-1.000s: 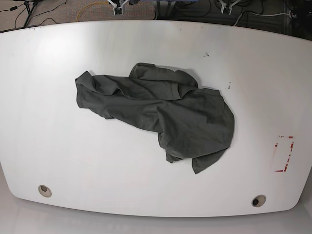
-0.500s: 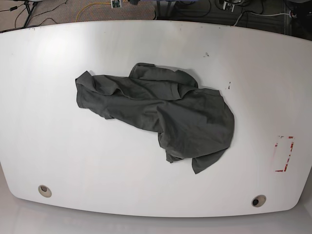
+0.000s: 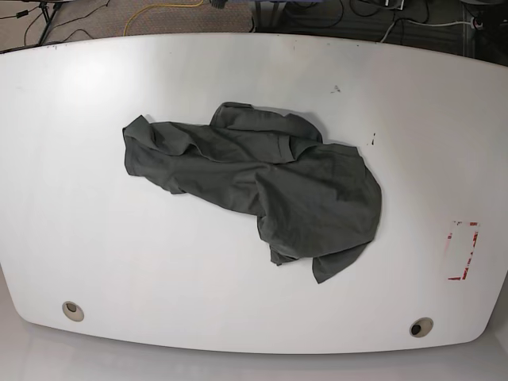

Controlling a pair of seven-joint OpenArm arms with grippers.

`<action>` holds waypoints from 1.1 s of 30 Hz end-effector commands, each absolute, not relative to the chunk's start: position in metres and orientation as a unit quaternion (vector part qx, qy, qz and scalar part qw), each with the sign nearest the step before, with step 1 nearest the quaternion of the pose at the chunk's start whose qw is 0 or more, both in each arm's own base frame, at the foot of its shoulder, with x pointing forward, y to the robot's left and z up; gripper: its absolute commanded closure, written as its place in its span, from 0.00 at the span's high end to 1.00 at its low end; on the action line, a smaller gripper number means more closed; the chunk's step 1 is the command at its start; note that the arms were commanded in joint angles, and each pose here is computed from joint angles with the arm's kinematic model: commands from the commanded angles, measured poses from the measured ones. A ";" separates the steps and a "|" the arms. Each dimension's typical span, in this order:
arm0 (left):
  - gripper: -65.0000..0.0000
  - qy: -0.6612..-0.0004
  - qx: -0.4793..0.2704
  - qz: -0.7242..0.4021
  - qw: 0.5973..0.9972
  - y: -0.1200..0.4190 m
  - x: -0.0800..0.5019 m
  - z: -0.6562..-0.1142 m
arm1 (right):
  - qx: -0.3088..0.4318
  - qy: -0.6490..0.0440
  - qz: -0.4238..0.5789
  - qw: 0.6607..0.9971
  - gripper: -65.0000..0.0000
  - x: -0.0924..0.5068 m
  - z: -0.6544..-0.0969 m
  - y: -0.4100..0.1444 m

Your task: Layout the t-shirt on the table in an organized manner, then fold the t-shirt properly

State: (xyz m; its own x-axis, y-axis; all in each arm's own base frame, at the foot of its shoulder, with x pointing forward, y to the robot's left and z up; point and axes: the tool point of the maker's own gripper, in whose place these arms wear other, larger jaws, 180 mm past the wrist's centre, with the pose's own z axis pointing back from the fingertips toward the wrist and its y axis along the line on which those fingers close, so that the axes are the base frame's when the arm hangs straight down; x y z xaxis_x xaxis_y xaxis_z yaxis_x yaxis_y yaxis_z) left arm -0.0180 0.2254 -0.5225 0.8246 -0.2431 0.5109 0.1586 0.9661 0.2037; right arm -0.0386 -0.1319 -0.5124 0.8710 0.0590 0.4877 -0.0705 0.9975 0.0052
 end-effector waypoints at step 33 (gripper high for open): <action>0.18 -0.455 0.125 -0.009 0.882 0.277 0.035 -0.339 | 0.017 -0.383 -0.003 0.924 0.33 0.026 -0.374 -0.136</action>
State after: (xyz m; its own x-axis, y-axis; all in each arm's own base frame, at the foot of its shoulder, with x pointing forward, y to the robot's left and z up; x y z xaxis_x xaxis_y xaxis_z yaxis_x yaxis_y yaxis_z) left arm 0.0297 0.2759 -0.3529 0.6173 -0.1115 0.7788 -0.0993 0.9709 0.2178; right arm 0.0190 -0.1352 -0.3807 0.7338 -0.0149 0.6792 -0.0098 0.9994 0.0325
